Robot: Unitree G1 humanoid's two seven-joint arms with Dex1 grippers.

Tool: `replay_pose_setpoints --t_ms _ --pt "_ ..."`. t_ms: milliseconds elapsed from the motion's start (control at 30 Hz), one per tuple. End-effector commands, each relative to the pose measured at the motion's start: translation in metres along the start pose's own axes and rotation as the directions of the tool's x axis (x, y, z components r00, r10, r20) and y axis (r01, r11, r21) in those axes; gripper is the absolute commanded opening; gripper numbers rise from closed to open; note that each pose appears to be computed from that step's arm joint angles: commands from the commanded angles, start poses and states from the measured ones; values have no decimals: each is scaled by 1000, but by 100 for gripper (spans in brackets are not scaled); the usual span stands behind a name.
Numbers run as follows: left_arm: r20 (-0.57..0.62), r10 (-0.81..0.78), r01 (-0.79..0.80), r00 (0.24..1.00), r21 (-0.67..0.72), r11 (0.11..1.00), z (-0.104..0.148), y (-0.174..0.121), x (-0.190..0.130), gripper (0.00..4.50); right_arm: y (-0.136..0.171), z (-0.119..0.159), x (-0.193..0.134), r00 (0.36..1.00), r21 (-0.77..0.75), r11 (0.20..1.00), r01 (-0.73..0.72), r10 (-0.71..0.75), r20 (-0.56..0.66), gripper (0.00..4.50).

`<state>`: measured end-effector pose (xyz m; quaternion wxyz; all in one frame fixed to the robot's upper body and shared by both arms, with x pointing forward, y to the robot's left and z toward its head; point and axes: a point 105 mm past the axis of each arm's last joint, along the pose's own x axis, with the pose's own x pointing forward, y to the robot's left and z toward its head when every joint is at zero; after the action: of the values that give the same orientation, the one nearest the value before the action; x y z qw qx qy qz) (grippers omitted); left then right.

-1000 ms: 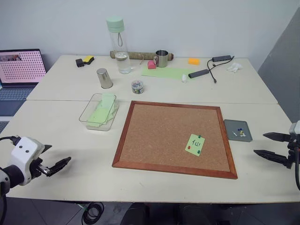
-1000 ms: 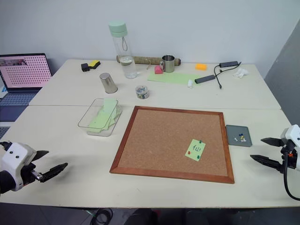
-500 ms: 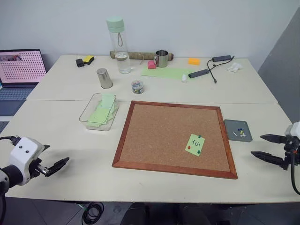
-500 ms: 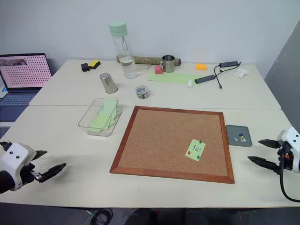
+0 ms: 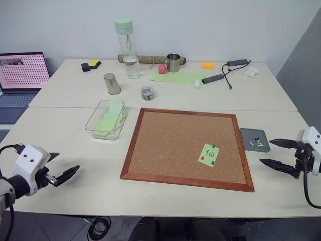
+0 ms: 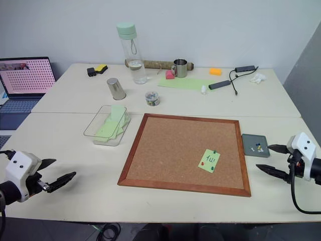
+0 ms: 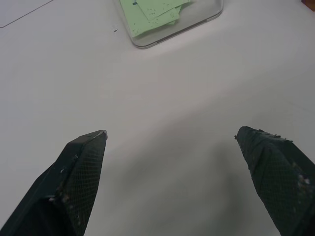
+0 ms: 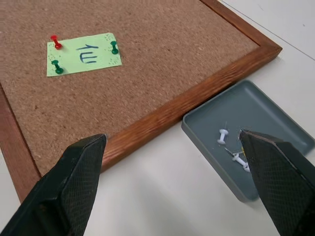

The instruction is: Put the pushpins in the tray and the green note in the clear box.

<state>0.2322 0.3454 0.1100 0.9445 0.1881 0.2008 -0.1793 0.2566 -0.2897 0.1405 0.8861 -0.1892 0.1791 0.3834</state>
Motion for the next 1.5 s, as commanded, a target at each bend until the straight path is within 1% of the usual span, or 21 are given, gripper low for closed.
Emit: replay_pose_setpoints --t_ms 33,67,133,200,267,300,367,433,467,567,633,767,800,833,867,900,1000,1133,1233,1333,1500 --pt "50 -38 37 998 15 999 14 -7 3 448 5 15 1 999 -37 999 -5 7 43 450" --pt "54 -49 48 997 16 999 16 -8 4 448 6 16 1 999 -38 999 -9 11 46 450" --pt "63 -64 63 996 20 998 18 -10 5 420 8 17 2 999 -39 999 -15 17 49 450" --pt "81 -88 86 993 36 996 27 -14 7 391 11 19 3 998 -49 999 -23 26 49 450" --pt "106 -131 126 986 59 990 39 -21 10 349 14 23 5 998 -59 998 -30 33 54 450" --pt "119 -158 151 980 71 986 46 -25 12 336 15 25 5 998 -65 997 -34 38 58 450" --pt "155 -256 237 954 131 963 70 -43 20 297 19 32 7 996 -75 996 -46 51 68 450" --pt "176 -316 287 932 173 942 86 -54 24 253 22 36 8 995 -80 995 -56 62 74 450" --pt "191 -350 315 917 193 929 95 -62 27 241 24 37 8 995 -82 995 -61 68 77 450" --pt "230 -446 392 865 244 887 118 -84 37 185 31 43 12 992 -85 993 -81 89 88 450" --pt "256 -529 460 809 283 841 133 -107 49 144 35 46 18 990 -86 992 -91 100 98 450" --pt "289 -640 563 712 311 766 150 -145 72 74 36 50 28 986 -83 993 -86 97 134 450" --pt "293 -670 595 682 310 742 153 -156 79 50 35 52 31 986 -82 994 -76 88 145 450" --pt "302 -685 610 663 314 728 157 -165 87 37 34 54 34 984 -77 994 -72 83 157 450" --pt "303 -702 624 644 324 712 159 -174 95 12 33 56 38 983 -68 996 -65 75 167 450" --pt "302 -713 631 633 332 701 160 -179 100 6 32 56 40 983 -61 996 -61 71 172 450" --pt "306 -733 652 608 334 681 162 -195 115 6 35 55 49 983 -66 996 -68 78 167 450" --pt "304 -734 665 607 310 679 154 -215 144 6 34 55 68 983 -53 997 -55 63 170 450" --pt "305 -728 655 614 318 686 150 -226 163 6 28 54 82 984 -32 999 -37 42 173 450" --pt "292 -728 662 620 302 686 140 -233 177 6 27 52 94 985 -16 999 -37 39 170 450" --pt "249 -717 654 651 295 697 121 -234 191 6 26 44 111 988 -1 999 -39 39 152 450"
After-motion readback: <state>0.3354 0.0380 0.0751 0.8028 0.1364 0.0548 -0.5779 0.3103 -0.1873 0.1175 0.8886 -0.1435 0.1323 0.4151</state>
